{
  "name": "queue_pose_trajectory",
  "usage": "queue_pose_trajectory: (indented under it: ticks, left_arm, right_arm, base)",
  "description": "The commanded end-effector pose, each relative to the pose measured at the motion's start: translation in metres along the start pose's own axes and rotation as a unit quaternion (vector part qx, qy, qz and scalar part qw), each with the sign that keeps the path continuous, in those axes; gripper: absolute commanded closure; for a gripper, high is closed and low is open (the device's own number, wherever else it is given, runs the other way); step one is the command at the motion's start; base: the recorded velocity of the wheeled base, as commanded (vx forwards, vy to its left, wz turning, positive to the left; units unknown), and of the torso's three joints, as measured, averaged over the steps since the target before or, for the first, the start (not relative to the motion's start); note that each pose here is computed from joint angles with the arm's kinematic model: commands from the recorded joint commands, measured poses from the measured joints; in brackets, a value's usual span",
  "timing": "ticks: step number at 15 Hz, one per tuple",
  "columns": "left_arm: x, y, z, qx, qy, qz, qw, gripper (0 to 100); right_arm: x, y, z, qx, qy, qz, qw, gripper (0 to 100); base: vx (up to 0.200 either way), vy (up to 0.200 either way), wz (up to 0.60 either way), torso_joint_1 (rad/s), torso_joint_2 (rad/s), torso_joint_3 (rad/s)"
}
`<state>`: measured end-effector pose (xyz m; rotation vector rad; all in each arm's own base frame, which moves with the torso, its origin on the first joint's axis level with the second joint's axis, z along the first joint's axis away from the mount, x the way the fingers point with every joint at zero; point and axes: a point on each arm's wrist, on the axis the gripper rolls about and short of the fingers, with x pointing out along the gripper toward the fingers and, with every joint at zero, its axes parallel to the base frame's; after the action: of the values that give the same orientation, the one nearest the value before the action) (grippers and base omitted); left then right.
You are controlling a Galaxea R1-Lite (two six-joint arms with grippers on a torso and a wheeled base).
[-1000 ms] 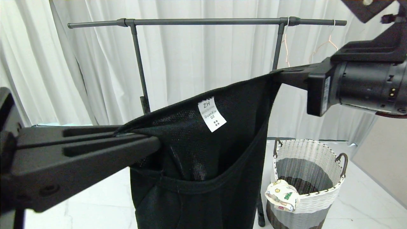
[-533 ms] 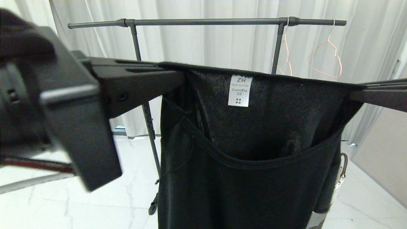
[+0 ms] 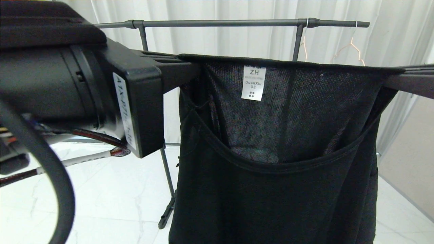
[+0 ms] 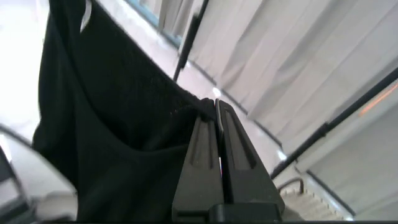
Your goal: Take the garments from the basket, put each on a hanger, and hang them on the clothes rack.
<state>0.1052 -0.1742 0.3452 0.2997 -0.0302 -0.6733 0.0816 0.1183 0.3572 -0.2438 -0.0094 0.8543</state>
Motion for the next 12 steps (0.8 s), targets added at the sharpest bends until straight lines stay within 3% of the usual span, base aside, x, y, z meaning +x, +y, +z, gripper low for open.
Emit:
queue_pose_trajectory:
  ticks: [1,6,7,10,12]
  left_arm:
    - [-0.003,0.002,0.0,-0.001,-0.001,0.005,1.0,100]
    - [-0.009,0.004,-0.004,-0.001,0.0,0.009,1.0,100]
    - [-0.009,0.004,-0.004,-0.001,0.0,0.009,1.0,100]
    - [-0.009,0.004,-0.004,-0.001,0.002,0.014,0.9999,100]
    - [-0.006,0.015,-0.007,-0.002,0.015,0.057,0.9982,100]
  right_arm:
    - [0.009,0.002,-0.001,-0.001,0.005,0.001,1.0,100]
    - [0.007,0.002,-0.002,-0.002,0.005,0.003,1.0,100]
    - [0.007,0.003,-0.002,-0.002,0.007,0.006,1.0,0]
    - [0.003,0.007,-0.011,-0.026,0.014,0.019,0.9994,0]
    - [-0.006,0.007,-0.018,-0.04,0.015,0.022,0.9989,0]
  base:
    - [0.0,0.0,0.0,0.0,0.0,0.0]
    - [0.0,0.0,0.0,0.0,0.0,0.0]
    - [0.0,0.0,0.0,0.0,0.0,0.0]
    - [0.0,0.0,0.0,0.0,0.0,0.0]
    - [0.0,0.0,0.0,0.0,0.0,0.0]
